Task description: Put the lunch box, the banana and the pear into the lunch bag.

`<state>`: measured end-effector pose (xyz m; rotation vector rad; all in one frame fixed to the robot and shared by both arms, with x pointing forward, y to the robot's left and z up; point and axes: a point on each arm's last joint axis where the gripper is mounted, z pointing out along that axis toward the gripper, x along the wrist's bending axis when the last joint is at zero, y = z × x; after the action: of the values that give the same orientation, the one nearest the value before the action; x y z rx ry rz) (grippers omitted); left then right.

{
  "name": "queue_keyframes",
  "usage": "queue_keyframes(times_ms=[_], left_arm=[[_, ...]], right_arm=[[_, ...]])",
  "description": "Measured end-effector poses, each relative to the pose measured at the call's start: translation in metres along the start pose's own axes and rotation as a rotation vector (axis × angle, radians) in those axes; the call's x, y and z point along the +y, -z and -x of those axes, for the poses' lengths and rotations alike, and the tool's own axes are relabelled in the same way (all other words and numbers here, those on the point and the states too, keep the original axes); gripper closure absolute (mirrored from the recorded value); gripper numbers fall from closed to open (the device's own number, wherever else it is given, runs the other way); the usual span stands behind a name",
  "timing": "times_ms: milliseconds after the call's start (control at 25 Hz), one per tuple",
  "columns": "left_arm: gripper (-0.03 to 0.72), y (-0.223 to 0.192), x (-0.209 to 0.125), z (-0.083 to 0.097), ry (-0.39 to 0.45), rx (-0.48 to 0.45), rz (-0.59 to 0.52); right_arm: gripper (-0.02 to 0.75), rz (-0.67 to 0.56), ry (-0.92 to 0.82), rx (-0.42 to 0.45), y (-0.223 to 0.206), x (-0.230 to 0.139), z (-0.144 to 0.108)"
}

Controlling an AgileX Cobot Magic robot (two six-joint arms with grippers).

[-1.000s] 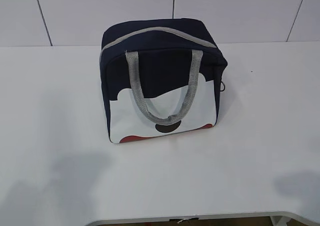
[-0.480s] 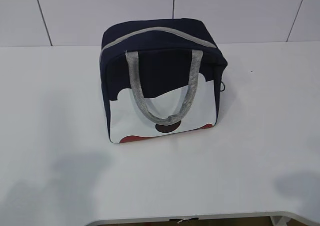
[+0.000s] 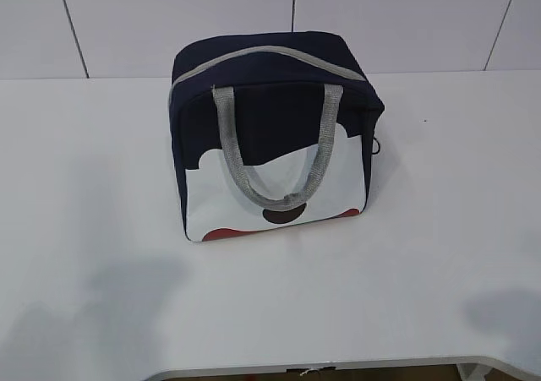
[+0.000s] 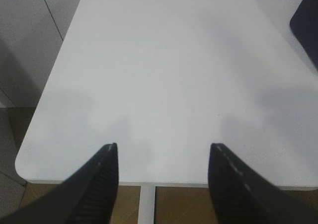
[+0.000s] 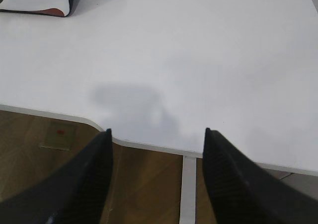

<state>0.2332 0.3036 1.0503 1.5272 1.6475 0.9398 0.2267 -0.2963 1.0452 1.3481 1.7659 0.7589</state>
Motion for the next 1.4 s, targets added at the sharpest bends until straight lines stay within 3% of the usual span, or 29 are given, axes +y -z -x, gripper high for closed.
queue_keyframes(times_ms=[1400], left_arm=[[0.274, 0.0000, 0.0000, 0.0000, 0.000, 0.000, 0.000]], right_arm=[[0.262, 0.000, 0.000, 0.000, 0.0000, 0.0000, 0.0000]])
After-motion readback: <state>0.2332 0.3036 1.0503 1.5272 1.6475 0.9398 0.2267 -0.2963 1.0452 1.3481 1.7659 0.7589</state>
